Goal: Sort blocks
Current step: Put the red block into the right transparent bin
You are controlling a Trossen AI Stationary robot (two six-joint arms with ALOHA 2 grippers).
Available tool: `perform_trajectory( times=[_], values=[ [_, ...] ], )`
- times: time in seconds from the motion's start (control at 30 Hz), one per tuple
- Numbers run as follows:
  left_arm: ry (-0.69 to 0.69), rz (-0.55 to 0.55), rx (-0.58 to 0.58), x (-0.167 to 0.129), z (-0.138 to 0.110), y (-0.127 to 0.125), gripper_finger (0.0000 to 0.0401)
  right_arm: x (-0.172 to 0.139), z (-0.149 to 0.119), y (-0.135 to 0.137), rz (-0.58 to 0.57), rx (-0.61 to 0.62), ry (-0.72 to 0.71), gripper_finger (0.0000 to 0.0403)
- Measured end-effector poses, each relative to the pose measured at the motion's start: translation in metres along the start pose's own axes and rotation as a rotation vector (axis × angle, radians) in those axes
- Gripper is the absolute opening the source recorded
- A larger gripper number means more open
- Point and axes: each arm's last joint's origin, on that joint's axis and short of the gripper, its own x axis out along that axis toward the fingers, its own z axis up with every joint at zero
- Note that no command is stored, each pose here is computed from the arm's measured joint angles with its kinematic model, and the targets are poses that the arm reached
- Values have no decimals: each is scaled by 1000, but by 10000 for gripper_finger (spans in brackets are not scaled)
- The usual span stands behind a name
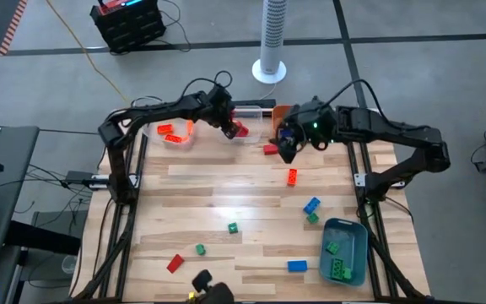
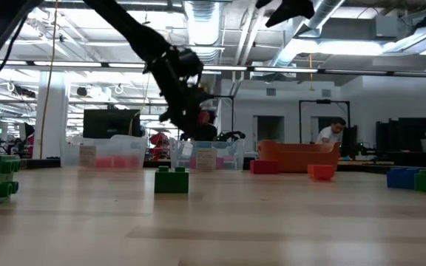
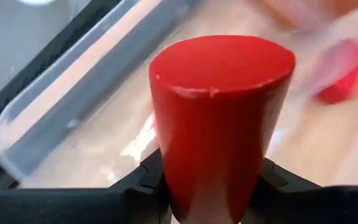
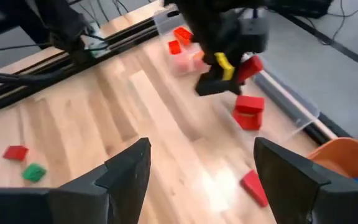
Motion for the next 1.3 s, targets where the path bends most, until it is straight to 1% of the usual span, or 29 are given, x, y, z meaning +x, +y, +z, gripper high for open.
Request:
perform_trajectory(
  times=[0.1,0.17,0.43,0.53,0.6,0.67,0.73,0.83,0.93,1.0,1.13,1.2,1.3],
  values=[
    [69,35,-42,9,-7,12,119,-2,-3,7,-16,12,1,290],
    [81,41,-49,9,-8,15,124,-2,-5,9,-28,15,3,290],
    [85,24,-8,7,-8,12,168,-3,-6,10,-31,18,10,290],
    [130,18,5,3,-8,11,189,-2,-7,9,-34,26,11,290],
    [152,16,44,-5,-1,10,196,2,-10,6,-49,26,27,290],
    [160,15,84,-17,6,8,197,11,-17,2,-70,-4,58,290],
    [155,38,118,-31,12,4,196,24,-27,-4,-93,-51,92,290],
    [79,75,164,-60,21,-5,194,49,-45,-17,-70,-72,135,290],
    [-26,74,197,-94,26,-14,193,71,-62,-31,-30,-104,158,290],
    [-98,61,213,-116,25,-22,192,85,-70,-39,-12,-159,164,290],
    [-215,22,204,-157,23,-37,192,113,-82,-51,-6,-322,246,290],
    [-247,3,189,-172,20,-43,192,129,-90,-53,-4,-390,309,290],
    [-278,-25,168,-191,15,-51,192,151,-101,-54,0,-439,379,290]
  ],
)
